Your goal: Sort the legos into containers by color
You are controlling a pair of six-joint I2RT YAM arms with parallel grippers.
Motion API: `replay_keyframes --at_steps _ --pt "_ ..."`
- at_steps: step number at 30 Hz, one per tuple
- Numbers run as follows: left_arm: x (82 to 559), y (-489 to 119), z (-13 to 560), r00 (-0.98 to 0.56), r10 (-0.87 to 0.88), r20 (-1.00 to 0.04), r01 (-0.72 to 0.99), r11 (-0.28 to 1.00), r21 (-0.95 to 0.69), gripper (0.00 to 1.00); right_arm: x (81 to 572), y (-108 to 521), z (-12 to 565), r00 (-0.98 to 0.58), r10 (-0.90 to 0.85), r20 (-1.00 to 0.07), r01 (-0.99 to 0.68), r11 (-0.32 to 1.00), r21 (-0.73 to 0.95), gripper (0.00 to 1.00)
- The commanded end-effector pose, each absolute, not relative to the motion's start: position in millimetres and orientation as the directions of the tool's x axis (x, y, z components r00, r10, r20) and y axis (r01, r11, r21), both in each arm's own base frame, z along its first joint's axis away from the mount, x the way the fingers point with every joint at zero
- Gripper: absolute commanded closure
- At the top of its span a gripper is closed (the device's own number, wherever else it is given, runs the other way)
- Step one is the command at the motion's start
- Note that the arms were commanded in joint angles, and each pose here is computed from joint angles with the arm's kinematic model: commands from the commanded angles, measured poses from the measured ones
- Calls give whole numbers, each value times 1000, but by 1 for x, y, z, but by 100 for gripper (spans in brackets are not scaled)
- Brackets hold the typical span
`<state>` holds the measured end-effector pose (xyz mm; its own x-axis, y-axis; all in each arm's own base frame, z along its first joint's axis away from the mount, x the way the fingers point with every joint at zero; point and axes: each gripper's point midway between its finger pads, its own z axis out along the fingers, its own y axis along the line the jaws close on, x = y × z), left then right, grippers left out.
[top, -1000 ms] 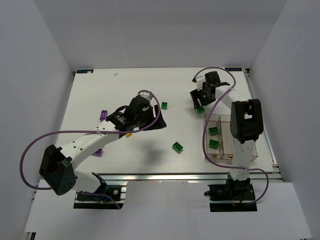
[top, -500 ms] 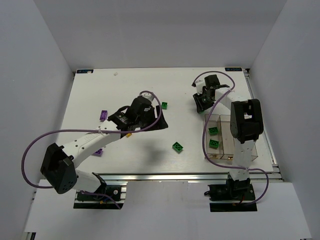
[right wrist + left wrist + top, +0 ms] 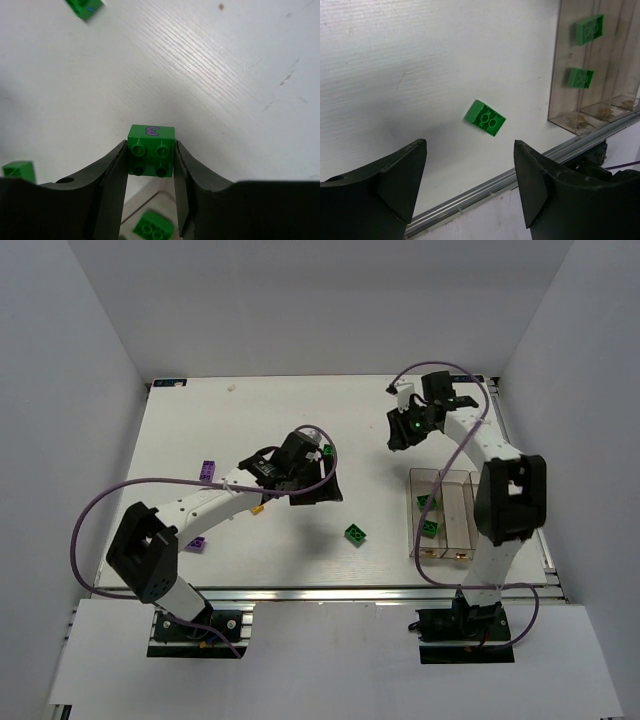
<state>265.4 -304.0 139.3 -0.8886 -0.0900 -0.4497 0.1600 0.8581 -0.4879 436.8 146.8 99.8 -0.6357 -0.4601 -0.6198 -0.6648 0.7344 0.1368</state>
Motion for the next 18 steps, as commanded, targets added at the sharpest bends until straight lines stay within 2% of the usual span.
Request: replay_keyframes --at_steps 1,7,10,15,18 --pt "259 -314 141 -910 -61 -409 172 843 -509 20 412 152 170 -533 -443 -721 -727 676 123 100" --pt "255 -321 116 -940 48 -338 211 859 -467 17 347 107 162 -659 -454 -600 -659 732 170 100" --pt "253 -326 109 -950 99 -298 233 857 -459 18 315 97 158 -640 -489 -592 -680 720 140 95" --pt "249 -337 98 -954 147 -261 259 844 -471 18 279 90 144 -627 -522 -578 -699 705 121 85" --pt "246 -341 97 -951 169 -259 278 835 -475 17 276 92 137 -634 -517 -575 -698 704 136 71"
